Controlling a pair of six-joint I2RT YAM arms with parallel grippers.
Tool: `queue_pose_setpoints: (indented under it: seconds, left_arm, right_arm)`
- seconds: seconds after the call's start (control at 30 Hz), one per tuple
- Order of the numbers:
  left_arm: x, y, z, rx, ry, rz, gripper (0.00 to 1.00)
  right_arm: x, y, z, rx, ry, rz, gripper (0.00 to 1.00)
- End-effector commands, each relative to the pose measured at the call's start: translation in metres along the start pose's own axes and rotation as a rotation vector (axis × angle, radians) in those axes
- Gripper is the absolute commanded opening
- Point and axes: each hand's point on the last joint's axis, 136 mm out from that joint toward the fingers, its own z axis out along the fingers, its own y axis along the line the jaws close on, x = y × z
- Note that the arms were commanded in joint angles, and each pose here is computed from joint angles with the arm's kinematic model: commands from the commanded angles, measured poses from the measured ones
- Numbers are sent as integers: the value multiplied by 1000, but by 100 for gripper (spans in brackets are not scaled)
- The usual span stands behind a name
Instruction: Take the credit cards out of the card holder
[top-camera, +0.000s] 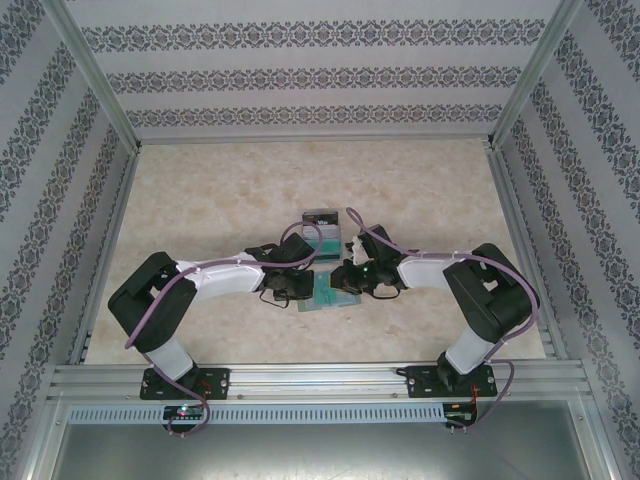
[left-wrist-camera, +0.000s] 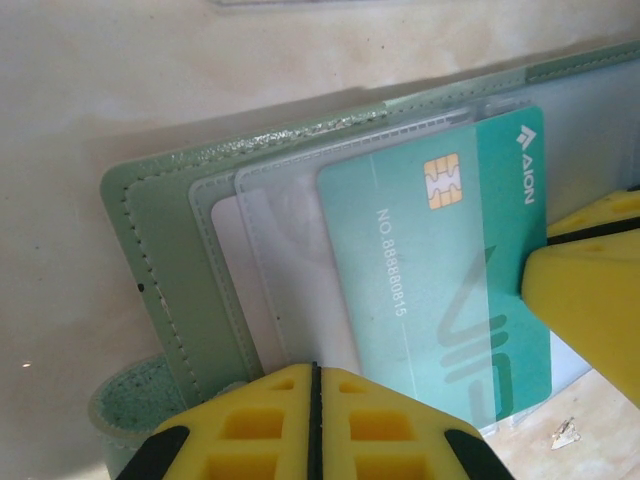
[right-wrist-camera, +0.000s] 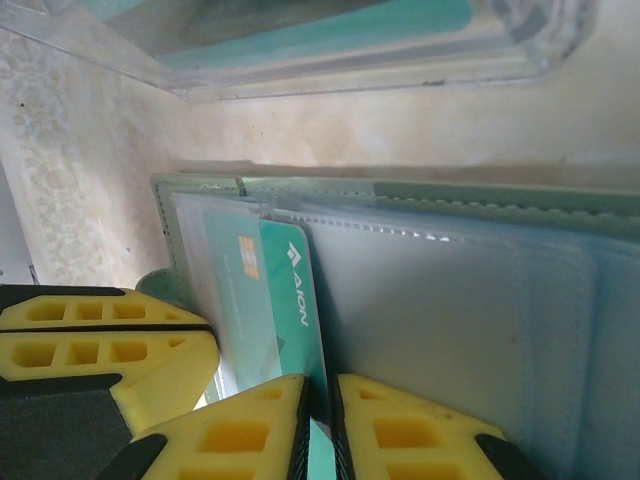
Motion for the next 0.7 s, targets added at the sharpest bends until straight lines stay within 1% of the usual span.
queue_pose_setpoints:
  seconds: [0.0, 0.27, 0.4, 0.53, 0.57, 0.67]
  left_arm:
    - [15, 13, 4, -55, 40, 10, 3]
    - [15, 13, 5, -52, 41, 10, 3]
    - [15, 12, 5, -51, 40, 9, 3]
    - [15, 12, 4, -52, 40, 9, 3]
    - [15, 13, 4, -54, 40, 9, 3]
    - [16, 14, 4, -58, 41, 10, 2]
  right_arm:
    - [2, -1, 6, 0, 14, 1, 16]
    - [3, 0, 8, -4, 21, -1, 20]
    - [4, 0, 10, -3, 26, -3, 19]
    - [4, -3, 8, 7, 18, -1, 2]
    - [4, -5, 7, 13, 14, 1, 0]
    - [2, -11, 0, 22, -4, 9, 0]
